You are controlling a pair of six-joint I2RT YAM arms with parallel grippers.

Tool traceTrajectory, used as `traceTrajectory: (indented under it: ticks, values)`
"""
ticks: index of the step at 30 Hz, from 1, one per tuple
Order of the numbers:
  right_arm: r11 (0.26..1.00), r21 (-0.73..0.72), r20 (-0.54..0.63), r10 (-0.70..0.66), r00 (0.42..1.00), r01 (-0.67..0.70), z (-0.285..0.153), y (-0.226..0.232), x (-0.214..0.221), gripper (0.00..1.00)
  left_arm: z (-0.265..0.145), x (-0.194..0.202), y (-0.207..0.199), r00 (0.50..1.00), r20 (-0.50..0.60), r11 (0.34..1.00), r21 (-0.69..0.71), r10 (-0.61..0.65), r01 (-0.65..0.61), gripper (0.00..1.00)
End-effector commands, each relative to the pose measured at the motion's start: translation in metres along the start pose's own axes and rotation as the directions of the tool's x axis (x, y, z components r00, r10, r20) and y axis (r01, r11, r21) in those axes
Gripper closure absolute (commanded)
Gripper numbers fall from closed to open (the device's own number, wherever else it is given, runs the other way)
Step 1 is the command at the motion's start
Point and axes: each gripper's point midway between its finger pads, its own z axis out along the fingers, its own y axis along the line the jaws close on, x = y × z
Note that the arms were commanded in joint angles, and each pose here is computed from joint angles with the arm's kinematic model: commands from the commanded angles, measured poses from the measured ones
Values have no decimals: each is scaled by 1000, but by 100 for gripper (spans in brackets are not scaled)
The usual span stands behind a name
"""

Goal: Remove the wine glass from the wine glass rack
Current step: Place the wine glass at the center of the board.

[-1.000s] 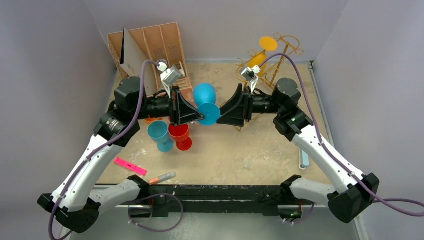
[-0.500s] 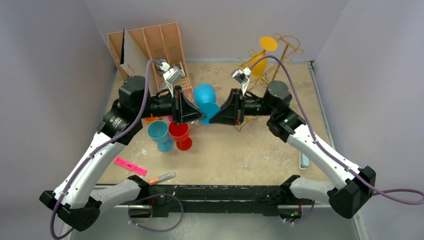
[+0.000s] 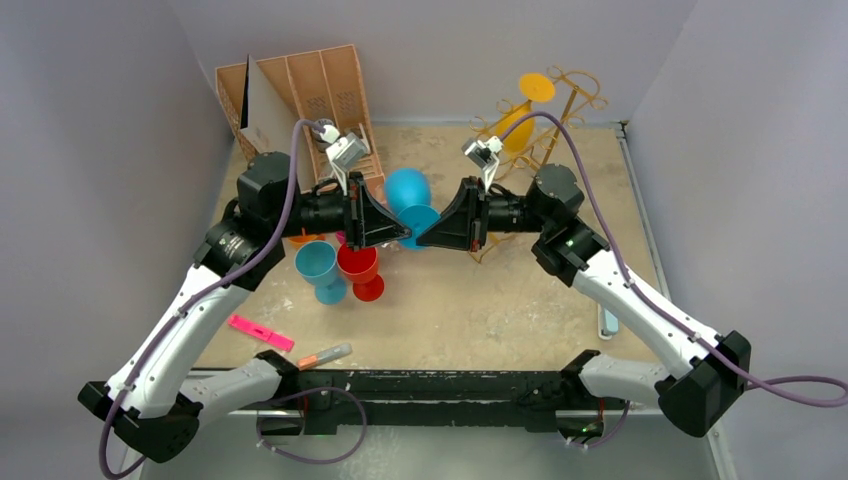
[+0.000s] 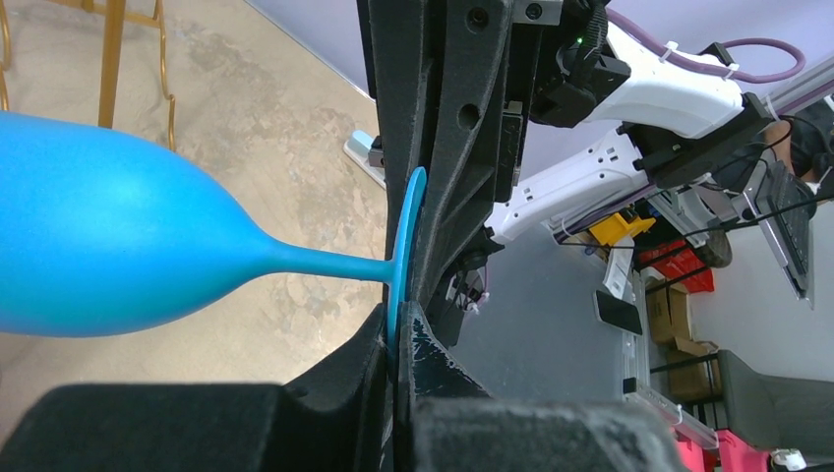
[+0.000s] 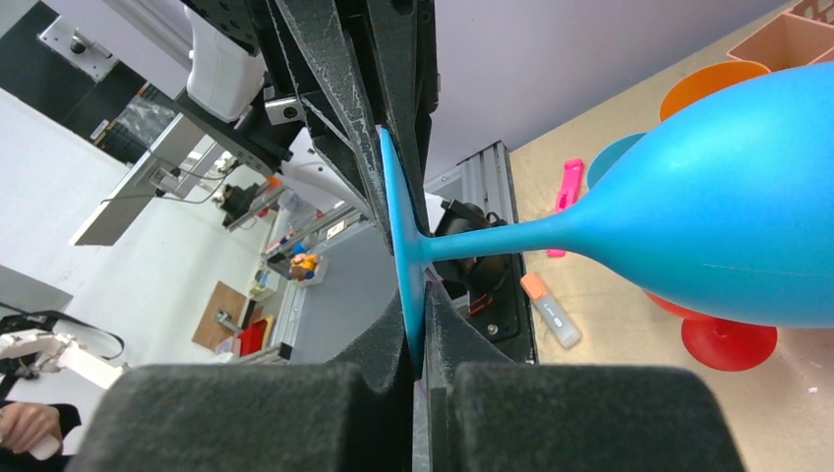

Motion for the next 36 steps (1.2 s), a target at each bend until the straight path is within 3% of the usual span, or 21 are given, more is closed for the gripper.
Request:
traceTrajectory:
  ticks: [1, 7, 11, 15, 19, 23, 27, 32, 36]
  values:
    - [984, -99, 33, -142, 989, 145, -3, 32, -8, 100, -2, -5, -9, 999, 19, 999, 26, 42, -43, 100]
    - [980, -95, -13, -178, 984, 176, -4, 30, 6, 100, -4, -7, -8, 999, 29, 999, 6, 38, -38, 98]
    - [973, -100, -26, -212, 977, 209, -3, 30, 13, 100, -8, -7, -8, 999, 26, 999, -14, 44, -43, 74]
    - [966, -85, -22, -247, 969, 244, -3, 25, 17, 100, -12, -7, -9, 998, 34, 998, -31, 55, -54, 59]
    - [957, -61, -20, -286, 958, 284, -3, 17, 21, 100, -17, -10, -9, 996, 49, 996, -56, 70, -68, 45]
    - [929, -15, -63, -370, 927, 370, -7, 1, 30, 100, -26, -10, -5, 994, 35, 988, -116, 104, -99, 40]
    - [857, 2, -186, -506, 842, 515, -20, -17, 50, 100, -38, -8, 4, 994, 16, 971, -215, 109, -103, 37]
    - [651, -162, -258, -753, 605, 742, -40, -30, 87, 100, -45, -6, 15, 996, 16, 952, -296, 88, -79, 36]
    - [547, -181, -285, -824, 489, 817, -48, -42, 95, 100, -50, -7, 23, 996, 29, 933, -354, 79, -64, 36]
